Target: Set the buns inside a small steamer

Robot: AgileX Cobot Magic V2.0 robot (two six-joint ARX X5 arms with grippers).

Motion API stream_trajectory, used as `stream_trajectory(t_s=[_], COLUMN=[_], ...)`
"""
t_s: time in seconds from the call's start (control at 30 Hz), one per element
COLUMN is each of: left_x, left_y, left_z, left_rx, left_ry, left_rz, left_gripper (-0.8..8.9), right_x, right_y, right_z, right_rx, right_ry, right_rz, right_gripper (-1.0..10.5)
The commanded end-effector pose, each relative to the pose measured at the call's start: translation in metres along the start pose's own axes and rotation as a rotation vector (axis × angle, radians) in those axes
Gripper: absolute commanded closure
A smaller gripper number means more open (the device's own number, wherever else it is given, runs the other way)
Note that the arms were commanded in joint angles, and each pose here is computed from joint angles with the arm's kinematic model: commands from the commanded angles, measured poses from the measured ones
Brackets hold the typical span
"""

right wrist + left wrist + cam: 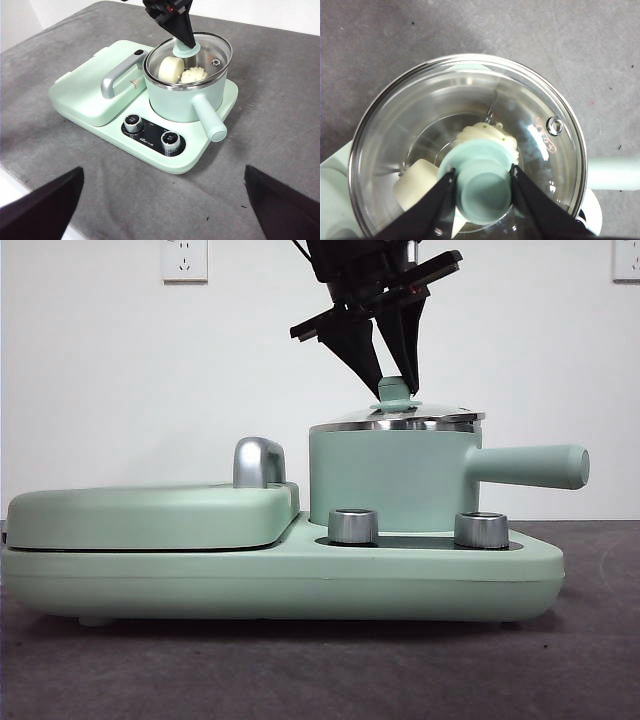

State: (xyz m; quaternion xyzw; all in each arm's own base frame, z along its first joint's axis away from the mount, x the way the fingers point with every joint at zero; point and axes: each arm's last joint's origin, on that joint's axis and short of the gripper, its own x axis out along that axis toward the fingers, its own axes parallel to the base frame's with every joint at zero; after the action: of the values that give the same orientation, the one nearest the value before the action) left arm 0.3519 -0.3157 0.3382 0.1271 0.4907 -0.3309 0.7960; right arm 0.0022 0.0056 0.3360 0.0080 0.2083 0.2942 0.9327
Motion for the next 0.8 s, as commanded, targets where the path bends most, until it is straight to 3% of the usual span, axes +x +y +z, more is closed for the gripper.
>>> stream_trajectory(t_s=[0.03, 0.17, 0.27, 0.37, 0.47, 0.6, 0.7, 0.8], left_x=[0.022, 0.015, 0.003, 0.0, -0.006, -0.024, -0.046, -0.083], left_y=[-0.002, -0.003, -0.004, -0.004, -0.007, -0.009, -0.012, -0.023], left_z=[-0.008, -0.007, -0.007, -0.006, -0.006, -0.006, -0.007, -0.013], left_rx=[0.0, 0.002, 0.002, -0.003, -0.012, -0.009, -0.02, -0.011], left_ry=[0.104, 0.089, 0.065, 0.059, 0.048, 0.011, -0.032, -0.093], left_rz=[0.005, 0.004, 0.002, 0.002, -0.001, -0.005, -0.009, -0.027], left_gripper=[7.95, 7.83, 6.92, 6.75, 4.79, 4.49, 3.3, 3.3], right_x=[-0.002, -0.002, -0.002, -0.002, -0.002, -0.002, -0.002, -0.002], right_y=[0.0, 0.0, 0.0, 0.0, 0.0, 0.0, 0.0, 0.0], right_z=[0.002, 0.002, 0.002, 0.002, 0.002, 0.002, 0.002, 0.002], right_rx=[-0.001, -0.001, -0.001, -0.001, -0.001, -0.001, 0.0, 0.007], right_ry=[-0.017, -0.017, -0.017, -0.017, -0.017, -0.017, -0.017, -0.016], right_rz=[0.004, 0.004, 0.004, 0.004, 0.004, 0.004, 0.004, 0.008], right_gripper=[4.3, 4.3, 4.3, 4.3, 4.3, 4.3, 4.3, 4.3])
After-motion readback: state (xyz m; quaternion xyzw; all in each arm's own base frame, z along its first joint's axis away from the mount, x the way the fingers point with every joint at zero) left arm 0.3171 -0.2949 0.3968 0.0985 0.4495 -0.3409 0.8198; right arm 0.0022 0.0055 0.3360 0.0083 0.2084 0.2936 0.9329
